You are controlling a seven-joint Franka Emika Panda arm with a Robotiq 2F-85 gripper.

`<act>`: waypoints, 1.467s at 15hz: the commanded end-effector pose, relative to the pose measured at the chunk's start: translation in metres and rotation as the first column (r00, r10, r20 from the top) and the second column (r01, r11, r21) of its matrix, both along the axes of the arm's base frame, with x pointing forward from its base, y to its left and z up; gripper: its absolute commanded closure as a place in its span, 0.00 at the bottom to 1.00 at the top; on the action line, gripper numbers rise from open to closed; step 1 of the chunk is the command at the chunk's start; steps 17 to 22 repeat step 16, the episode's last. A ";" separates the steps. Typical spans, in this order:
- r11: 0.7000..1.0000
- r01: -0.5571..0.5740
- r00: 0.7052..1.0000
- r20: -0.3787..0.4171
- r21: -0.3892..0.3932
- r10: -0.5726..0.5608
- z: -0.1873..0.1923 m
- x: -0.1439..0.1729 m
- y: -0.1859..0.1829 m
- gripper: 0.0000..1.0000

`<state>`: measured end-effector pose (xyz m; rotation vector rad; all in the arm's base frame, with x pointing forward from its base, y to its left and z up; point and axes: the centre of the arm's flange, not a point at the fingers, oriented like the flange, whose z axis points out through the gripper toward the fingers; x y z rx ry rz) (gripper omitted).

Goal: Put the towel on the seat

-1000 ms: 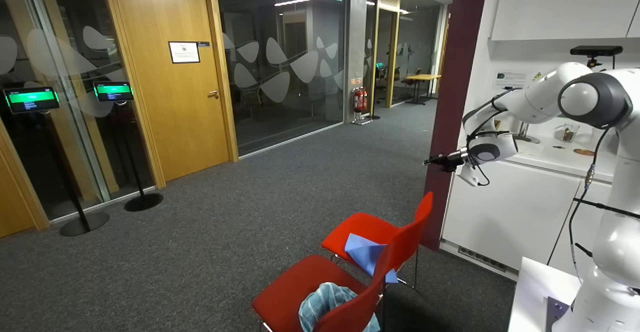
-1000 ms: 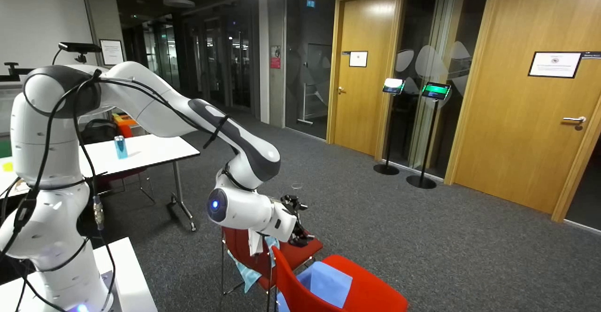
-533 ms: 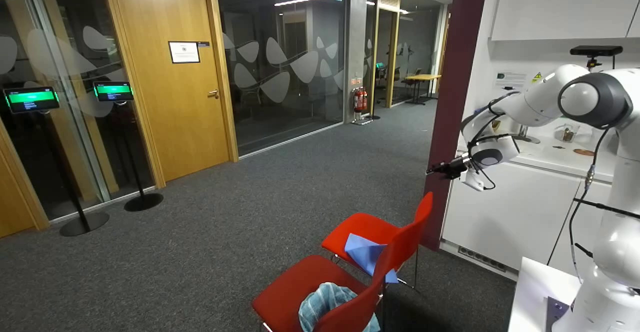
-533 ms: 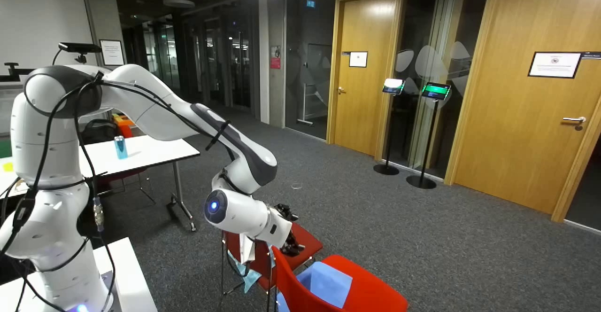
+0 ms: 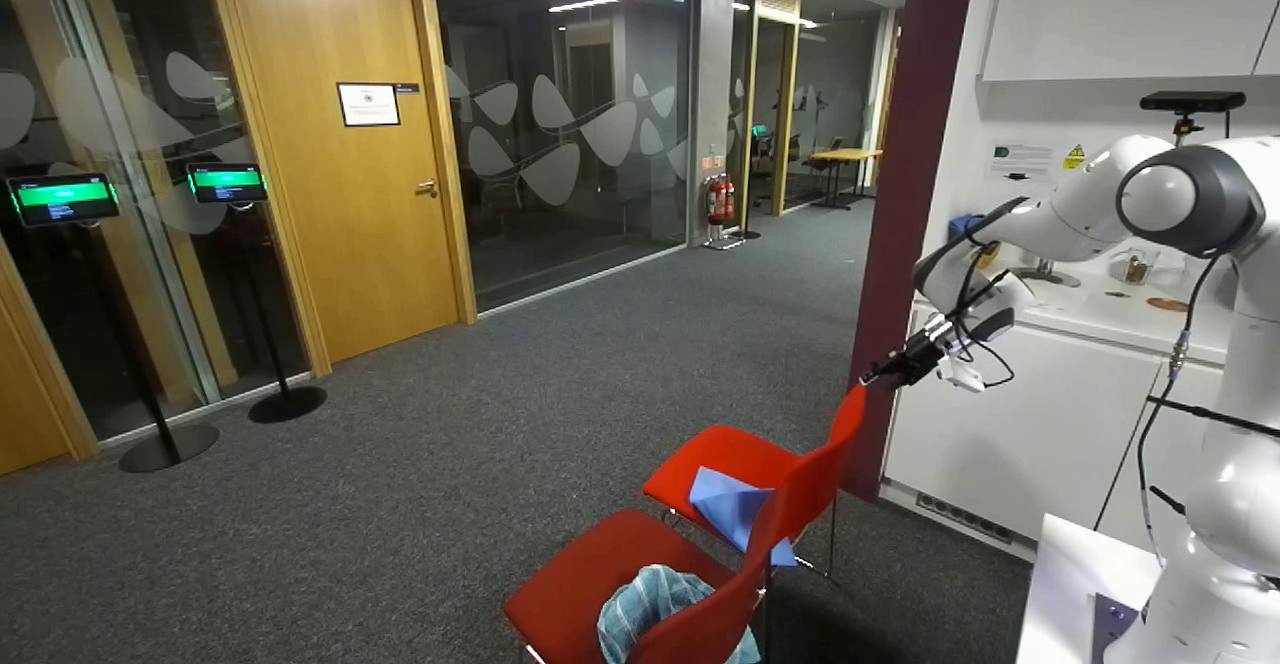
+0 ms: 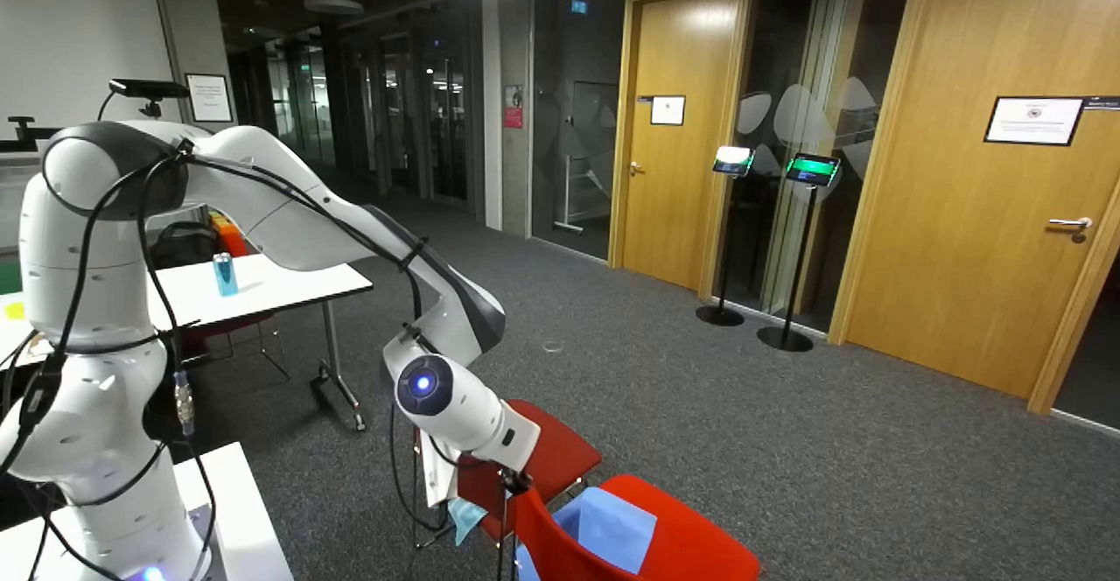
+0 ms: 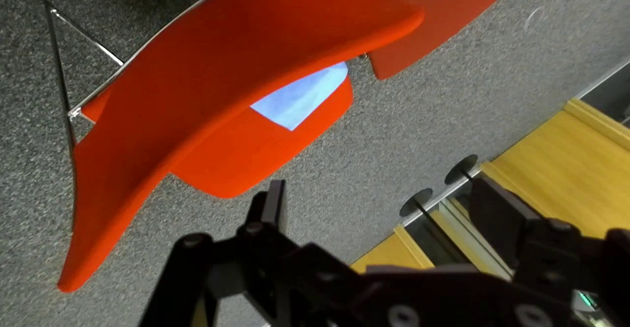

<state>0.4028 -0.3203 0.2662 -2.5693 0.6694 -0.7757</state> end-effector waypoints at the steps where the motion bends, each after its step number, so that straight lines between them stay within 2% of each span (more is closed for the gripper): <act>1: 0.996 -0.064 0.998 0.007 0.066 0.064 0.020 -0.012 0.004 0.00; 4: 0.991 -0.071 0.997 0.043 0.111 0.067 0.022 -0.008 0.006 0.00; 5: 0.995 -0.071 0.997 0.009 0.072 0.070 0.005 0.000 0.005 0.00; 22: 0.994 -0.075 0.997 0.023 0.078 0.074 0.010 0.000 0.005 0.00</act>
